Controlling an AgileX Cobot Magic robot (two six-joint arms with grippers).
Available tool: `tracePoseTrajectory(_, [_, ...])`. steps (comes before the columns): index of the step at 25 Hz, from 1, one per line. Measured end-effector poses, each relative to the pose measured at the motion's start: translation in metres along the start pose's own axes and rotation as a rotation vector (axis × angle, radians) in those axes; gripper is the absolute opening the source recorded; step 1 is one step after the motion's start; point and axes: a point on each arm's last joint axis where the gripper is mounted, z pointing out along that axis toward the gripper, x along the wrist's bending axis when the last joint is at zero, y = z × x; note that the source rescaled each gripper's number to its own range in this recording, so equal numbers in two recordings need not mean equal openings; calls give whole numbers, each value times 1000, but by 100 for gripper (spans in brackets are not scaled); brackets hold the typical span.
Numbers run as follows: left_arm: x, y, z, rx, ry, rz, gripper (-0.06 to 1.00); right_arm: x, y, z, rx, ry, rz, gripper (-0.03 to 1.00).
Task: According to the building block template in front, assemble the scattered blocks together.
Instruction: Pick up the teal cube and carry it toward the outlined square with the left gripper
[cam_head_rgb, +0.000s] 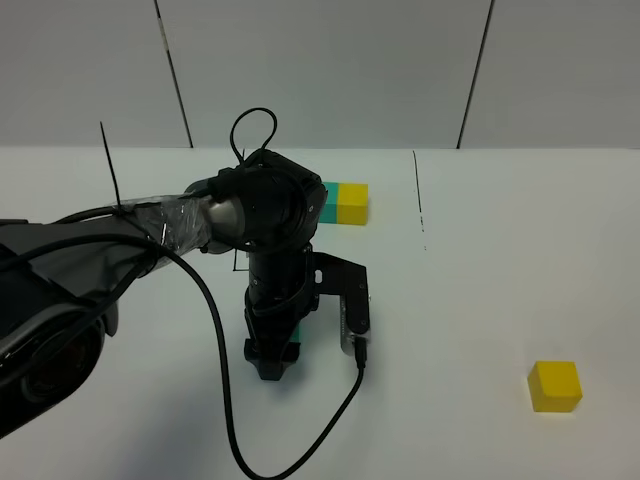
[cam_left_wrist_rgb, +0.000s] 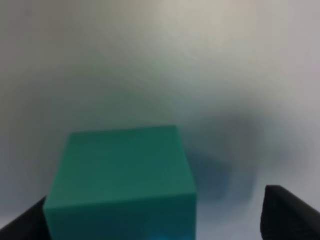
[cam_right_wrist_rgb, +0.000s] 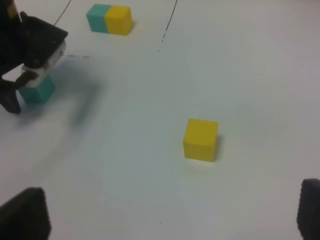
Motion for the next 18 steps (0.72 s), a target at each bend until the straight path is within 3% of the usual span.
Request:
tracePoseTrajectory(5, [-14, -1, -39, -86, -22, -45, 97, 0, 0, 0, 0, 0, 0, 100])
tracePoseTrajectory(10, [-22, -5, -77, -178, 13, -180, 98, 0, 0, 0, 0, 0, 0, 100])
tracePoseTrajectory(13, [-13, -28, -90, -184, 44, -314, 99, 0, 0, 0, 0, 0, 0, 100])
tracePoseTrajectory(18, [10, -120, -118, -250, 73, -660, 99, 0, 0, 0, 0, 0, 0, 100])
